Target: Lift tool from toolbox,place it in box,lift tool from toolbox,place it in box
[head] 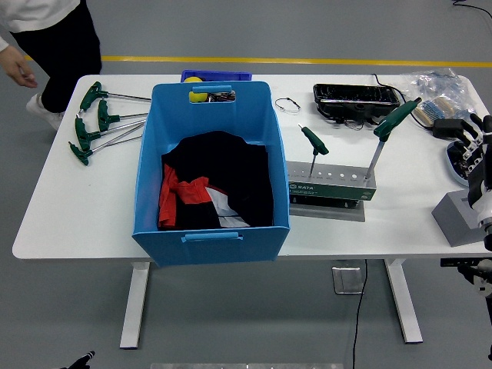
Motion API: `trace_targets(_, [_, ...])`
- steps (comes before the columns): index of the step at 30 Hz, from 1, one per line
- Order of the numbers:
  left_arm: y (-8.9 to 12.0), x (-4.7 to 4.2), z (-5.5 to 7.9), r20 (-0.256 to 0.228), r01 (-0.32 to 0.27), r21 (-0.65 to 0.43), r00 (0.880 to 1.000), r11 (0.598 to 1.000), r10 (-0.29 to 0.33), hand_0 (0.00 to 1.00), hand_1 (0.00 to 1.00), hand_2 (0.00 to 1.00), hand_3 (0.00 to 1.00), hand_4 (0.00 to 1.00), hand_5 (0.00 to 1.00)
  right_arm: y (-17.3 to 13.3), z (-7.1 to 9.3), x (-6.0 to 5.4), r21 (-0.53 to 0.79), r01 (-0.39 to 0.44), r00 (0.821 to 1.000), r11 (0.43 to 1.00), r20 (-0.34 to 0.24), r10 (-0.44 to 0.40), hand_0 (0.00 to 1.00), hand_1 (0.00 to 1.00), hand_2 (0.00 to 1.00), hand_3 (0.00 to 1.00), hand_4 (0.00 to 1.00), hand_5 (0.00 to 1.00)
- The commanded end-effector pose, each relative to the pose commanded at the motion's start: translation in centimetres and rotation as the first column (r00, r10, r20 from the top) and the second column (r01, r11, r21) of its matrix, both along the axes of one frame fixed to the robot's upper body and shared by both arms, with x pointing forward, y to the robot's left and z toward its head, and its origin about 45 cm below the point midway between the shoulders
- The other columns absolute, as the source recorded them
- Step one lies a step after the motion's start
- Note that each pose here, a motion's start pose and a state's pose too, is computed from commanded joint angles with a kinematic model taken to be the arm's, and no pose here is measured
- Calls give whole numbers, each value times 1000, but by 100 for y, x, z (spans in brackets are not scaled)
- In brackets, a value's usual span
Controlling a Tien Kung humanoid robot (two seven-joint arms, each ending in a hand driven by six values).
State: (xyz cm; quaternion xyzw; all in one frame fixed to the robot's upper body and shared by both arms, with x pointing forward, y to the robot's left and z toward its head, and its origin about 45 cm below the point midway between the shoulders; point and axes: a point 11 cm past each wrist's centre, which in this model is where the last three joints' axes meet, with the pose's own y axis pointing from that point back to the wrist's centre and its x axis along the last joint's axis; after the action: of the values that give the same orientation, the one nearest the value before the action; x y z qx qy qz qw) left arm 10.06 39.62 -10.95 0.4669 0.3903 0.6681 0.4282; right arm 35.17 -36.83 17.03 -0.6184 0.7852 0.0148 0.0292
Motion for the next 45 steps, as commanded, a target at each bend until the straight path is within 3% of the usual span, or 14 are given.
trace_targets(16, [20, -57, -7, -16, 7, 4, 1000, 1000, -7, 877, 911, 894, 647, 759, 564, -6, -16, -16, 0, 3, 1000, 1000, -4, -3, 913, 857, 875, 892, 998, 998])
trace_targets(29, [11, -8, 1, -2, 0, 0, 1000, 1000, 0, 877, 911, 895, 647, 761, 565, -24, 95, 24, -44, -1, 1000, 999, 13, 1, 912, 857, 876, 909, 998, 998])
trace_targets(32, [8, -2, 2, 0, 0, 0, 1000, 1000, 0, 877, 912, 894, 649, 763, 565, -32, 170, 48, -99, -10, 1000, 995, 18, 12, 913, 861, 880, 921, 998, 992])
trace_targets(39, [7, 15, 5, 2, -3, -1, 1000, 1000, 3, 878, 912, 895, 649, 763, 565, -35, 607, 147, -391, -55, 994, 919, 68, 89, 922, 873, 899, 942, 998, 979])
trace_targets(43, [6, 17, 5, 2, -5, -1, 1000, 1000, 5, 878, 912, 895, 649, 763, 565, 31, 860, 181, -563, -94, 983, 821, 79, 167, 922, 873, 899, 942, 998, 979])
trace_targets(44, [6, 19, 6, 2, -5, -1, 1000, 1000, 5, 878, 911, 895, 649, 763, 565, 74, 918, 189, -606, -113, 977, 787, 74, 198, 953, 911, 934, 967, 998, 919])
trace_targets(45, [6, 22, 7, 2, -5, -1, 1000, 1000, 5, 878, 911, 895, 649, 763, 565, 117, 975, 195, -655, -133, 971, 744, 64, 231, 953, 911, 934, 967, 998, 919])
